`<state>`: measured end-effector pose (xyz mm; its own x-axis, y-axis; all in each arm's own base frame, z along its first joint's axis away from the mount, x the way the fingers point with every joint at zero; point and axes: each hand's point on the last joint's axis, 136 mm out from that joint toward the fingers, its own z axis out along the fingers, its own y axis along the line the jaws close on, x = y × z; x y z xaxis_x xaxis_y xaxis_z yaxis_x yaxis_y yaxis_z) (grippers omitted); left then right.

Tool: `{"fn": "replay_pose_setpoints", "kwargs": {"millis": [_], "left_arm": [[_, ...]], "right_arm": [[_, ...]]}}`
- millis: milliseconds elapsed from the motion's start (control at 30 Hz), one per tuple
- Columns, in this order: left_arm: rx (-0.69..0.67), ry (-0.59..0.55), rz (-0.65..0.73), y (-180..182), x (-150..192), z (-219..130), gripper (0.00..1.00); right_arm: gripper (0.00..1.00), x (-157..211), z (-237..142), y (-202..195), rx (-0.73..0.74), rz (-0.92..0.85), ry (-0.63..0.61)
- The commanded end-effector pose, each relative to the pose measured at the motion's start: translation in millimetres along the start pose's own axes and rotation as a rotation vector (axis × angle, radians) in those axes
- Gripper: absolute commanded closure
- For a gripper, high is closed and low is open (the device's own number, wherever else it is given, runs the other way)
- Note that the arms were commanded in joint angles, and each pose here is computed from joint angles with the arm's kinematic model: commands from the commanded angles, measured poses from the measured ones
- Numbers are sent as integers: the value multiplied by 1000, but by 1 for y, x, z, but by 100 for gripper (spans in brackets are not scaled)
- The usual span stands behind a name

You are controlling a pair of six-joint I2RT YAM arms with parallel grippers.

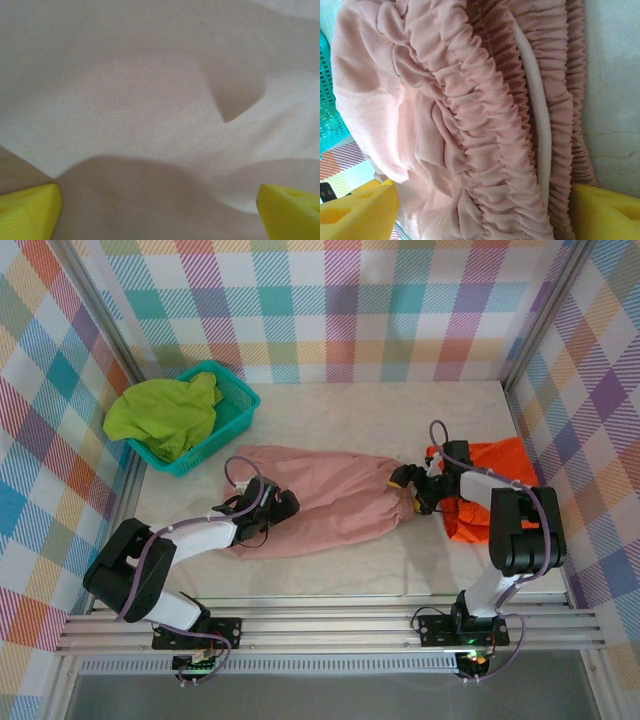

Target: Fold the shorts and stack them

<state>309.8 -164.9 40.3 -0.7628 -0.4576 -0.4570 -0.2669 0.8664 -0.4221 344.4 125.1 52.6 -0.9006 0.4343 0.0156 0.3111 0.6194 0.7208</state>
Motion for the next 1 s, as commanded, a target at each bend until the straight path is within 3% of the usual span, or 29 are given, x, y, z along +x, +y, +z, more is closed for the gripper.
{"fn": "replay_pose_setpoints", "kwargs": {"millis": [0, 233, 400, 567, 667, 967], "left_arm": [[-28, 15, -2, 8, 10, 5, 0], [-18, -3, -1, 5, 5, -1, 0], [-9, -27, 1, 2, -1, -8, 0], [-14, -52, 8, 3, -7, -18, 0], [-18, -96, 13, 4, -18, -34, 0], [-21, -196, 18, 11, -41, -73, 0]], "right_arm": [[22, 3, 10, 1, -13, 10, 37], [46, 1, 13, -4, 21, -13, 44], [73, -1, 15, -5, 41, -61, 56], [94, -5, 7, 3, 89, -149, 44], [100, -8, -8, 14, 153, -236, 19], [100, -23, -89, 58, 499, -550, -97]]}}
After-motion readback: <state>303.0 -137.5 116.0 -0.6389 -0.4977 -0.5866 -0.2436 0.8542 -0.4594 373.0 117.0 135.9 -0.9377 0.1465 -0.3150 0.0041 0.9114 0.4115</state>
